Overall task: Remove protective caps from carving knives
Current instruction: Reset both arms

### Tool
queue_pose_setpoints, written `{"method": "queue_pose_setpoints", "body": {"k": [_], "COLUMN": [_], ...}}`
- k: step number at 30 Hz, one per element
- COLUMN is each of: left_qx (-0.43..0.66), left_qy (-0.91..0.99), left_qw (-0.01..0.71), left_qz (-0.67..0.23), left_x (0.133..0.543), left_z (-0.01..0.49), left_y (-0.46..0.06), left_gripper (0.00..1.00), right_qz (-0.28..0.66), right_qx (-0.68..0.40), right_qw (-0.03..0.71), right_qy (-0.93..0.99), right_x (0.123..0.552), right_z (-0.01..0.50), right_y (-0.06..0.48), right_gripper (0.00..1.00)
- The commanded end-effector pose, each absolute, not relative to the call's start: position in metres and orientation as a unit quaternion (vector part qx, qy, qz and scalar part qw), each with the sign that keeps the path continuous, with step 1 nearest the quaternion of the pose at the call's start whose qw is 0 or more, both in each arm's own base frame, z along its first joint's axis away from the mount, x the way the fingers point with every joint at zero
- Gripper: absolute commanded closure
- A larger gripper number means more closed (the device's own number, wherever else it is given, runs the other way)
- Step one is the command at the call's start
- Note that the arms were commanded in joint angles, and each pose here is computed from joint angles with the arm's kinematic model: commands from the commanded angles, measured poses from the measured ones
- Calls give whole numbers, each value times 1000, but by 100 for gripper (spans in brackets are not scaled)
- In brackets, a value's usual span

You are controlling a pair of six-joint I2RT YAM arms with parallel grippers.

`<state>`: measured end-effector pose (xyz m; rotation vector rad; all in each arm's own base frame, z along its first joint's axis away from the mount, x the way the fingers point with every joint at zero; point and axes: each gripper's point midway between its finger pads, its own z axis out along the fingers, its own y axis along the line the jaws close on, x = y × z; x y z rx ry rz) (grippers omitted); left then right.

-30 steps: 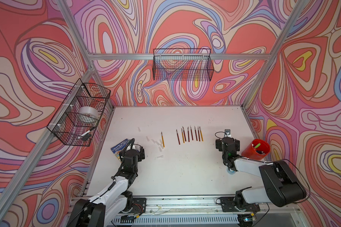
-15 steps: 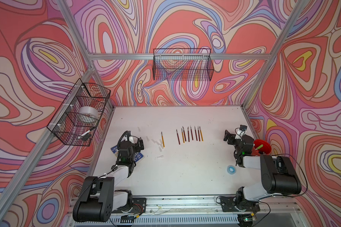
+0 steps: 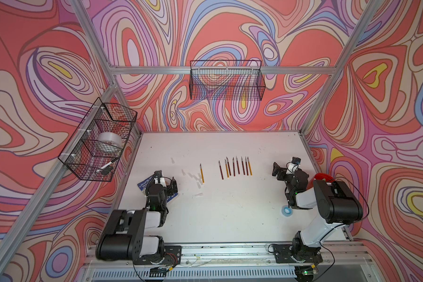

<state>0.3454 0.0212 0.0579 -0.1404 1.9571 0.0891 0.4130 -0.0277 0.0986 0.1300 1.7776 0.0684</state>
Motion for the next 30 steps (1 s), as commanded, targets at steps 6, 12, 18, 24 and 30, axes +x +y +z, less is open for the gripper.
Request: {"method": "queue_pose_setpoints", "body": {"k": [6,12,18,24,30], "left_qx": [-45,-42,64,-34,-50], "left_qy": [820,820,804,799,762], "left_qw": [571,571,590,600,643], "left_qz": [19,19,-37,26,51], "left_x": [385,390,379,376,369], "left_z": [87,91,97,101,103], "left_y": [17,16,-24,11,19], "left_gripper": [0,0,0,0,0], "right_qz": [-7,-20,-19,-48,-92], "right_qx": [22,26,10,46,46], "right_qw": [595,600,626,625,651], "right_qy": [803,799,780,778,752], "right_x": [430,428,418,412,412], "right_z": [90,93,111,108,109], "right_y": [-7,-10,-2,-10,-8], "right_gripper": [2,2,1,2,2]}}
